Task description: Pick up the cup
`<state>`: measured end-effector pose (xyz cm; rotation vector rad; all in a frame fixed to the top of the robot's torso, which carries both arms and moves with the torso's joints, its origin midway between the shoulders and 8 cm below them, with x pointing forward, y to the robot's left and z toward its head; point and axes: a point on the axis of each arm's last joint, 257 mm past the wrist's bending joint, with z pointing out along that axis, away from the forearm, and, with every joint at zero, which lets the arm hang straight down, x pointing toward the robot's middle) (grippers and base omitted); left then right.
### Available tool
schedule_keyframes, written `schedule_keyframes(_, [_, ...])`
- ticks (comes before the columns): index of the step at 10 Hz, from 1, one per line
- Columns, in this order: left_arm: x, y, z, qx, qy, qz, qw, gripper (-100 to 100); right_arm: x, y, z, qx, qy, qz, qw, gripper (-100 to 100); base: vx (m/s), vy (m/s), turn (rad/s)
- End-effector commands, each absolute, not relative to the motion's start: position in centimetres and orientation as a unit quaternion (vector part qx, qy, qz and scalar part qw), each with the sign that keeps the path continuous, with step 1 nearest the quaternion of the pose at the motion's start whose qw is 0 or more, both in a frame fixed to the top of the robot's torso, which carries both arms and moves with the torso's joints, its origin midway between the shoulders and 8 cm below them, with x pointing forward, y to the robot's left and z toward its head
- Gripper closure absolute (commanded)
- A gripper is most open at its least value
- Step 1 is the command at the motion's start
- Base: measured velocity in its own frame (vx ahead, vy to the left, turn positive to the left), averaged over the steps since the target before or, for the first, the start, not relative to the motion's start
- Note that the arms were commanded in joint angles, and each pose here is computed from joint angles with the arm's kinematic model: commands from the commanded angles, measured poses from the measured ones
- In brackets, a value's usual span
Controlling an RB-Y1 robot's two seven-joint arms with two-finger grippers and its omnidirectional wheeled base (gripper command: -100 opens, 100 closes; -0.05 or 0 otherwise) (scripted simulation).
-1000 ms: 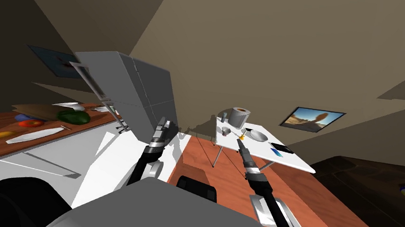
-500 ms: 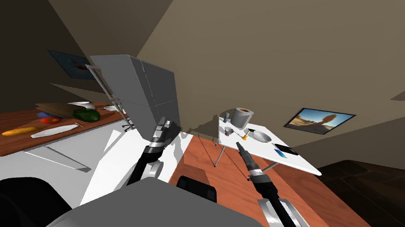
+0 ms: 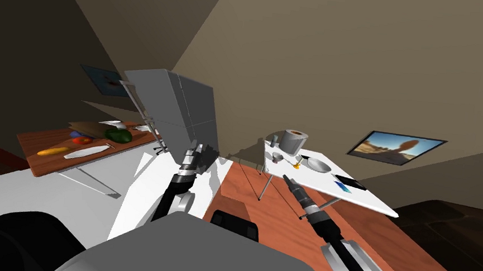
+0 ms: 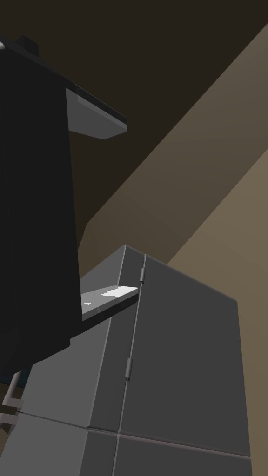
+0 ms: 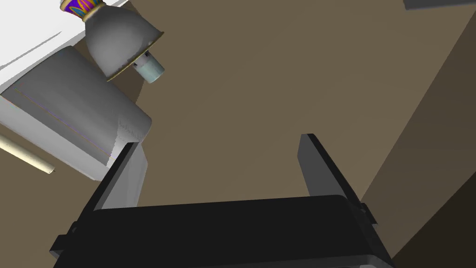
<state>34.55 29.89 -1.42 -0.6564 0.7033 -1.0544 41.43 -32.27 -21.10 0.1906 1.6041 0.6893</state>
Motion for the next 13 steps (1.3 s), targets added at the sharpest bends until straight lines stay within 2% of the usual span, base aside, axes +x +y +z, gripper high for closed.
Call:
schedule_keyframes(1, [34.6,29.9,-1.4,-0.301,0.323,-0.484,0.756,0,41.3,-33.3,-22.0,0.060,0.720,0.281,0.632,-100,-0.013,0.054,0.054])
schedule_keyframes(13, [34.5,29.9,-1.4,-0.301,0.323,-0.483,0.756,0,38.0,-44.9,-28.5,-0.122,0.831,0.097,0.534,-100,0.014,0.059,0.082])
